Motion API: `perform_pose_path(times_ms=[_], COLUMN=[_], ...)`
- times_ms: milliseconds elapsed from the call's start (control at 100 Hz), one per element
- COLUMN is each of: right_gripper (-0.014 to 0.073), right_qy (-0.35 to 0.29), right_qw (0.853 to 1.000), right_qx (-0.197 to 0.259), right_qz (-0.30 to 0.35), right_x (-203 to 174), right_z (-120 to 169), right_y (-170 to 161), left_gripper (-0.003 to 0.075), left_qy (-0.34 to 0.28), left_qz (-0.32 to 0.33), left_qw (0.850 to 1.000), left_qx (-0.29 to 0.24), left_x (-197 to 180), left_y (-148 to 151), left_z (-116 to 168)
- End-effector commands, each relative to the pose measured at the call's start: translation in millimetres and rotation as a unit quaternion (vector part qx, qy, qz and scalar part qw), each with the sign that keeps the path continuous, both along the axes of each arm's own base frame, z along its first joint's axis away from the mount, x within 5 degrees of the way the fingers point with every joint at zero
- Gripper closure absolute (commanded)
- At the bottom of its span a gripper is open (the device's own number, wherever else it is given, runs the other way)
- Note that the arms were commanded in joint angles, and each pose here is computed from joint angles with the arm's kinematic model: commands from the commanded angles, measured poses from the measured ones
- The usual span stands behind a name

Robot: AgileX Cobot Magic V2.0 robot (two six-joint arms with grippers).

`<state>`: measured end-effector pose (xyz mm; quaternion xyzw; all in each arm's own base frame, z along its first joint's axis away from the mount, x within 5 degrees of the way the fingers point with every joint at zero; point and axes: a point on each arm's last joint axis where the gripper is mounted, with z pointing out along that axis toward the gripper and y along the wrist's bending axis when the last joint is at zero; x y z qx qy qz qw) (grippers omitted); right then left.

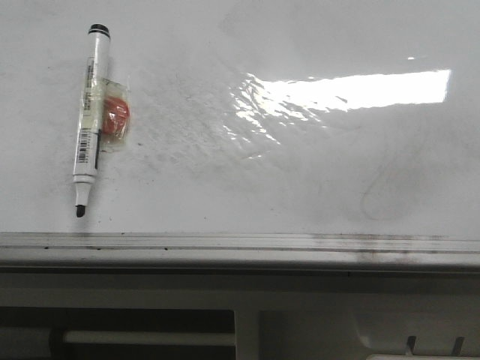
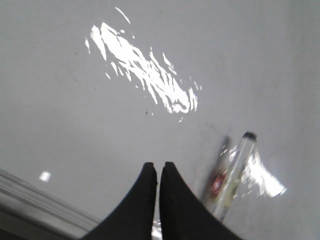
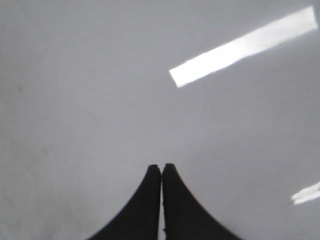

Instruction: Write number 8 on whiteboard

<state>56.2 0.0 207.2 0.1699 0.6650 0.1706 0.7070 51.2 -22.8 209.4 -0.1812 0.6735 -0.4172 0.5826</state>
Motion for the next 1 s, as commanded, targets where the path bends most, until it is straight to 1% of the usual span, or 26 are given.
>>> perform_pose_path(times_ms=[0, 70, 100, 150, 240, 270, 290, 330, 360, 370, 420, 450, 490, 540, 560, 600, 610, 630, 650, 680, 710, 780, 820, 890, 950, 990], right_gripper=[0.0637, 0.0638, 0.0637, 0.0638, 0.0637, 0.0637, 0.0637, 0.0637, 0.0637, 0.0637, 0.0637, 0.0635, 0.0626, 0.0583, 0.0554, 0.0477, 0.0462, 0.0399, 0.0367, 0.0302, 0.0226, 0.0127, 0.0116, 0.0128, 0.0137, 0.0140], right_qy=[-0.045, -0.055, -0.061, -0.064, -0.048, -0.033, -0.024, 0.008, 0.021, 0.031, 0.055, 0.068, 0.076, 0.082, 0.084, 0.083, 0.082, 0.081, 0.078, 0.075, 0.074, 0.069, 0.071, 0.076, 0.080, 0.081], right_qw=[0.995, 0.995, 0.995, 0.997, 0.996, 0.992, 0.989, 0.979, 0.974, 0.971, 0.964, 0.960, 0.957, 0.955, 0.955, 0.955, 0.954, 0.955, 0.954, 0.954, 0.954, 0.952, 0.950, 0.947, 0.946, 0.946], right_qx=[0.088, 0.086, 0.076, 0.042, -0.062, -0.107, -0.126, -0.183, -0.201, -0.215, -0.238, -0.250, -0.258, -0.261, -0.262, -0.262, -0.262, -0.261, -0.262, -0.262, -0.262, -0.262, -0.265, -0.268, -0.267, -0.267], right_qz=[-0.020, -0.008, -0.003, 0.014, 0.052, 0.063, 0.074, 0.092, 0.097, 0.099, 0.106, 0.109, 0.110, 0.113, 0.115, 0.115, 0.116, 0.118, 0.120, 0.122, 0.128, 0.140, 0.148, 0.160, 0.163, 0.165], right_x=[-3, -5, -7, -11, -18, -18, -20, -20, -20, -19, -17, -15, -13, -11, -10, -8, -8, -8, -8, -8, -7, -6, -4, -1, 3, 5], right_z=[8, 20, 27, 41, 68, 75, 81, 91, 95, 98, 107, 113, 119, 126, 129, 133, 135, 137, 138, 140, 141, 143, 142, 141, 141, 141], right_y=[-5, -3, -2, 2, 11, 14, 16, 19, 20, 19, 20, 19, 19, 19, 19, 19, 19, 20, 20, 20, 21, 22, 23, 24, 24, 24], left_gripper=[0.0741, 0.0741, 0.0741, 0.0741, 0.0741, 0.0741, 0.0741, 0.0741, 0.0741, 0.0740, 0.0734, 0.0715, 0.0675, 0.0575, 0.0543, 0.0428, 0.0412, 0.0384, 0.0334, 0.0300, 0.0287, 0.0307, 0.0325, 0.0338, 0.0339, 0.0339], left_qy=[0.011, 0.000, -0.008, -0.021, -0.034, -0.034, -0.033, -0.026, -0.021, -0.019, 0.002, 0.011, 0.031, 0.043, 0.051, 0.056, 0.057, 0.059, 0.060, 0.059, 0.058, 0.054, 0.058, 0.067, 0.068, 0.068], left_qz=[0.017, -0.002, -0.014, -0.026, -0.039, -0.043, -0.046, -0.057, -0.063, -0.064, -0.078, -0.087, -0.099, -0.118, -0.125, -0.143, -0.149, -0.155, -0.164, -0.179, -0.194, -0.234, -0.251, -0.261, -0.257, -0.250], left_qw=[0.996, 0.998, 0.999, 0.999, 0.997, 0.995, 0.993, 0.989, 0.985, 0.984, 0.976, 0.971, 0.966, 0.956, 0.954, 0.947, 0.944, 0.943, 0.942, 0.938, 0.936, 0.923, 0.917, 0.913, 0.913, 0.916], left_qx=[-0.092, -0.062, -0.041, -0.004, 0.063, 0.084, 0.101, 0.131, 0.159, 0.165, 0.203, 0.220, 0.238, 0.263, 0.269, 0.283, 0.289, 0.288, 0.288, 0.291, 0.288, 0.300, 0.305, 0.306, 0.309, 0.305], left_x=[1, -2, -4, -5, -5, -4, -3, 0, 2, 3, 11, 15, 22, 30, 33, 38, 40, 42, 45, 49, 51, 57, 60, 68, 76, 81], left_y=[4, 1, -1, -3, -6, -7, -8, -10, -11, -12, -15, -17, -20, -24, -26, -30, -31, -33, -35, -39, -44, -55, -60, -69, -75, -79], left_z=[-6, 1, 6, 15, 35, 42, 46, 57, 63, 64, 73, 80, 84, 90, 90, 94, 95, 95, 96, 97, 96, 91, 88, 82, 79, 77])
